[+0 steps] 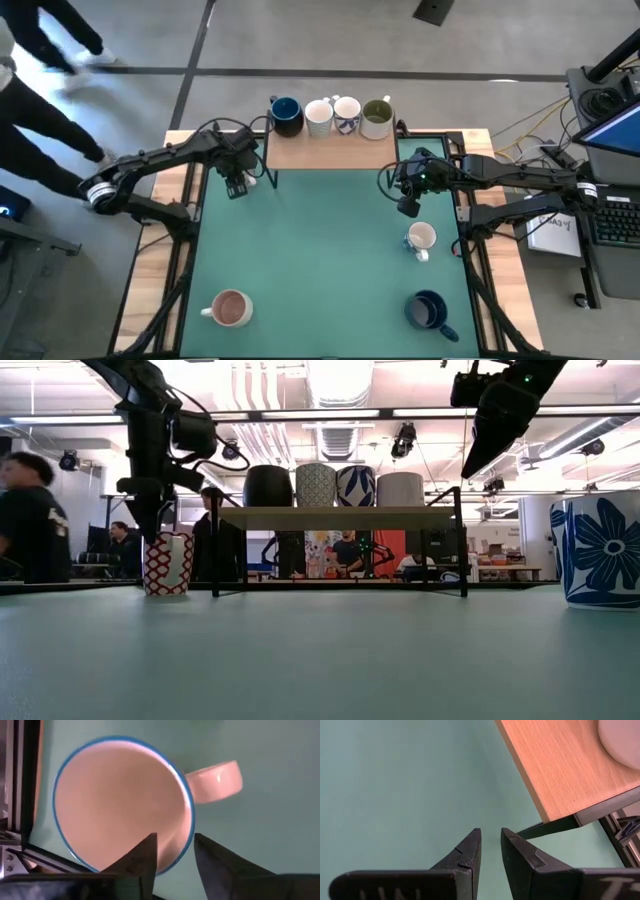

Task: Place coffee mugs
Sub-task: Put the red mug on the shelf

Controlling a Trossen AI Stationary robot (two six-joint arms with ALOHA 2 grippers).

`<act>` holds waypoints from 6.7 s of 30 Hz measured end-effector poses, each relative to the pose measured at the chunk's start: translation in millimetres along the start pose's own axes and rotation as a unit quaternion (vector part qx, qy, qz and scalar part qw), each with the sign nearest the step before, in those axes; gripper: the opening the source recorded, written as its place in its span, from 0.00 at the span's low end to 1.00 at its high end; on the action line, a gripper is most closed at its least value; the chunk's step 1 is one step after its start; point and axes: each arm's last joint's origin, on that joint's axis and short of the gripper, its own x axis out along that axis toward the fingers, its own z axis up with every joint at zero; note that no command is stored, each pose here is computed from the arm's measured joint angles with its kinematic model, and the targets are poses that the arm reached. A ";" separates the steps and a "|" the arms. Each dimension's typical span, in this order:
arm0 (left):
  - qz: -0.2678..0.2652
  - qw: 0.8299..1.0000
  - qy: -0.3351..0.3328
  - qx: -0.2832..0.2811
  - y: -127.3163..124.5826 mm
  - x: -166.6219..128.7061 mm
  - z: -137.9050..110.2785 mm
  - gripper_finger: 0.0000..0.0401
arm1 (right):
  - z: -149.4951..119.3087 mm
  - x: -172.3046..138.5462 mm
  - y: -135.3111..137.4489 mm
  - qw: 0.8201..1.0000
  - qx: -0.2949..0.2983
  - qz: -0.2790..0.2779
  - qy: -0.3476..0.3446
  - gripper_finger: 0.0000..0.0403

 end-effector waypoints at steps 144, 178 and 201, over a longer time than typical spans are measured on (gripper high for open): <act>-0.113 0.917 -0.130 0.361 -140.4 -28.5 99.8 0.02 | 0.0 0.0 -0.1 1.000 0.000 0.000 0.000 0.16; -0.036 0.904 -0.129 0.406 -78.1 -133.3 111.3 0.01 | 0.0 0.0 -0.1 1.000 0.000 0.000 0.000 0.16; -0.018 0.919 -0.110 0.377 -26.7 -146.6 104.0 0.01 | 0.0 0.0 -0.1 1.000 0.000 0.000 0.000 0.16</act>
